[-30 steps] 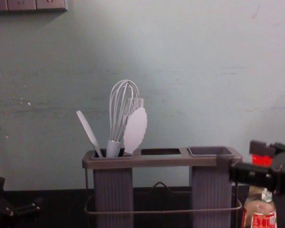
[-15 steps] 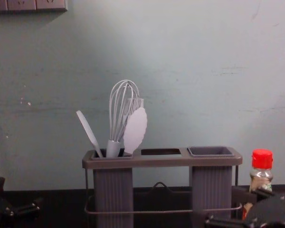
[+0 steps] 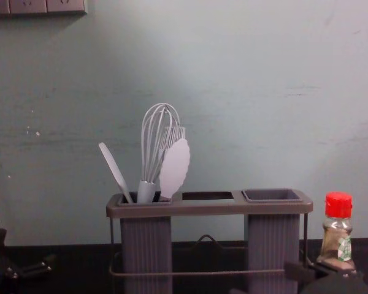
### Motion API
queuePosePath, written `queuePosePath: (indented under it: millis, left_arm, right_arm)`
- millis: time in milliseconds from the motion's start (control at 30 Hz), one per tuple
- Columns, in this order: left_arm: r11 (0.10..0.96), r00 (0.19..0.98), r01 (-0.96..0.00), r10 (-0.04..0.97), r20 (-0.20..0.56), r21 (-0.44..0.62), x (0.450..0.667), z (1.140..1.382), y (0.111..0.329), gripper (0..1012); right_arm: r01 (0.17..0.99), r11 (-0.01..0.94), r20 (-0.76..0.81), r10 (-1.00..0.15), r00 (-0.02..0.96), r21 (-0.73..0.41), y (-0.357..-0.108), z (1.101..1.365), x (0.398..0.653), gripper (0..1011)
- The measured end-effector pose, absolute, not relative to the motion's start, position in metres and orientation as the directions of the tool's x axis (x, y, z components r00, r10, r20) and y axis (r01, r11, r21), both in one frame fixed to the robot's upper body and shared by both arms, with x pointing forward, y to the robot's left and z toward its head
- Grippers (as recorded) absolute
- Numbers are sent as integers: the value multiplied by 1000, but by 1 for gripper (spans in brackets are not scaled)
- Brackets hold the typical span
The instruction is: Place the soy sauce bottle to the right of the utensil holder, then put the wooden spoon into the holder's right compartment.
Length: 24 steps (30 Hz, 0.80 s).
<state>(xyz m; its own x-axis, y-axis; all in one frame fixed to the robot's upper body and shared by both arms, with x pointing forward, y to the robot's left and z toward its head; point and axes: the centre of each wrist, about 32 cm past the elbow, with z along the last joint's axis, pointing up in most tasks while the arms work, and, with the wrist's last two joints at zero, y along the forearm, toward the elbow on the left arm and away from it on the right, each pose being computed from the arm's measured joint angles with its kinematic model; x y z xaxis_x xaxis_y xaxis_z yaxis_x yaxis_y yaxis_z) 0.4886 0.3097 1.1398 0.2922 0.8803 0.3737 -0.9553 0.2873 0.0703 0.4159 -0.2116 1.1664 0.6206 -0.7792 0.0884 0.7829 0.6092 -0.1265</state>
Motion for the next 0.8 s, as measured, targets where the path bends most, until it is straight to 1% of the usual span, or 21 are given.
queuePosePath:
  millis: [800]
  left_arm:
    - [287, 292, -955, 880, 374, 70, 489, 1140, 310, 1011]
  right_arm:
    - [779, 616, 80, -776, 626, -122, -212, 1166, 417, 1002]
